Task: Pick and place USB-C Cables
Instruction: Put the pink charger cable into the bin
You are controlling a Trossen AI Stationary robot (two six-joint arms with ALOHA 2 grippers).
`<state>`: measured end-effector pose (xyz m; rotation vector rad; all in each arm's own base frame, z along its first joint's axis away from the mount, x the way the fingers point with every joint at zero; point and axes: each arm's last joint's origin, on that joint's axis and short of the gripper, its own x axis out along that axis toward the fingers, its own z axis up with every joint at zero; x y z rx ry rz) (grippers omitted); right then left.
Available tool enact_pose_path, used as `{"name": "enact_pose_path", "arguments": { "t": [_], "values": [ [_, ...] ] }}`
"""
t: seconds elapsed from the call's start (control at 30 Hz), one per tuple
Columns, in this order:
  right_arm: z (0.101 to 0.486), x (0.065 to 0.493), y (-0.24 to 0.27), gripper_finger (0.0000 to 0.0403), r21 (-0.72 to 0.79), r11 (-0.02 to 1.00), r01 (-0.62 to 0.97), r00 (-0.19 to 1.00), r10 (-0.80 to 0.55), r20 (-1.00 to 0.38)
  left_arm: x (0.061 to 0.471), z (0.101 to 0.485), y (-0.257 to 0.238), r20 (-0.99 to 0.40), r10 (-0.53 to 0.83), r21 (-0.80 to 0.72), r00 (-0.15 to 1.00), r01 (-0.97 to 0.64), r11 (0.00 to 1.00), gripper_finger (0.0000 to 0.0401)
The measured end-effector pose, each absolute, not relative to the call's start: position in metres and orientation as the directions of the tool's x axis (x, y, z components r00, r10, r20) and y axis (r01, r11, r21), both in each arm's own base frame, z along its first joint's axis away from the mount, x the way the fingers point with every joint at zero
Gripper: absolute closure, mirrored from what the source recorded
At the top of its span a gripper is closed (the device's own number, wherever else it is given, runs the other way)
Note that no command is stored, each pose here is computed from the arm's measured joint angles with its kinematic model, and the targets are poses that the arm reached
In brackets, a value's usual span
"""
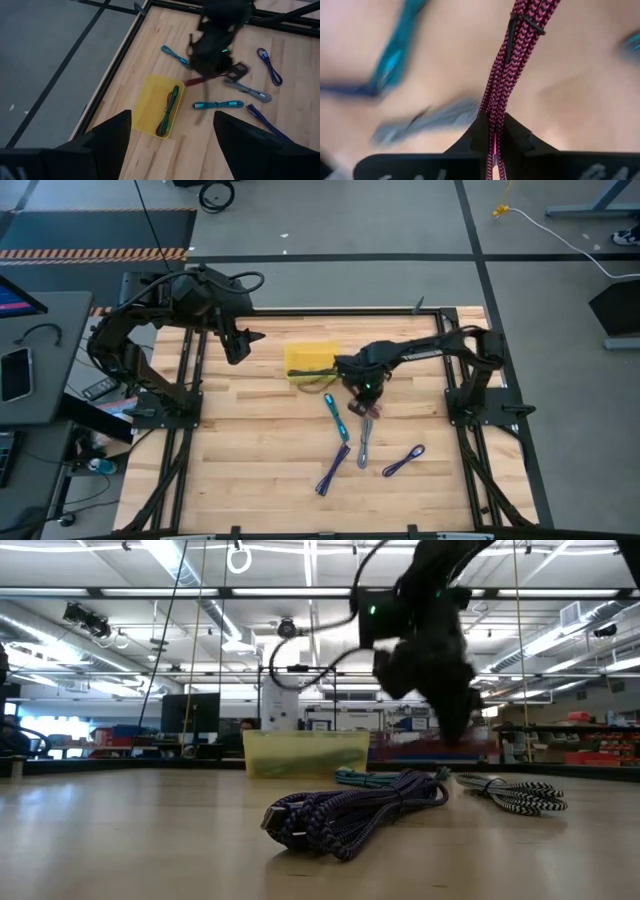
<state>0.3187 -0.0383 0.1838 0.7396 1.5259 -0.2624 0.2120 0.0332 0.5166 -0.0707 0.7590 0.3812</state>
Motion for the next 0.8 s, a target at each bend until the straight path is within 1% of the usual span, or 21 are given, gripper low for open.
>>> {"name": "enact_pose_path", "arguments": {
  "t": [0.07,0.17,0.23,0.33,0.4,0.6,0.8],
  "values": [
    [0.196,0.313,-0.027,0.0375,0.318,0.761,0.566,0.071,0.339,-0.938,0.212,0.517,0.033,-0.683,0.311,0.074,0.661,-0.362,0.929,0.0113],
    [0.213,0.304,-0.015,0.0375,0.347,0.761,0.549,0.073,0.370,-0.926,0.212,0.517,0.033,-0.683,0.311,0.074,0.661,-0.361,0.930,0.0113],
    [0.225,0.298,-0.009,0.0375,0.351,0.769,0.534,0.092,0.360,-0.928,0.212,0.517,0.033,-0.683,0.311,0.074,0.661,-0.361,0.930,0.0113],
    [0.245,0.290,-0.008,0.0375,0.336,0.791,0.512,0.147,0.305,-0.941,0.212,0.517,0.033,-0.683,0.311,0.074,0.661,-0.361,0.930,0.0113],
    [0.260,0.289,-0.014,0.0375,0.320,0.805,0.500,0.206,0.249,-0.946,0.212,0.517,0.033,-0.683,0.312,0.075,0.661,-0.361,0.929,0.0113],
    [0.298,0.302,-0.051,0.0375,0.304,0.867,0.395,0.352,0.163,-0.922,0.212,0.517,0.033,-0.683,0.311,0.074,0.661,-0.361,0.930,0.0113],
    [0.318,0.333,-0.104,0.0375,0.226,0.936,0.271,0.405,0.103,-0.909,0.212,0.517,0.033,-0.683,0.311,0.074,0.661,-0.361,0.930,0.0113]
  ]
}}
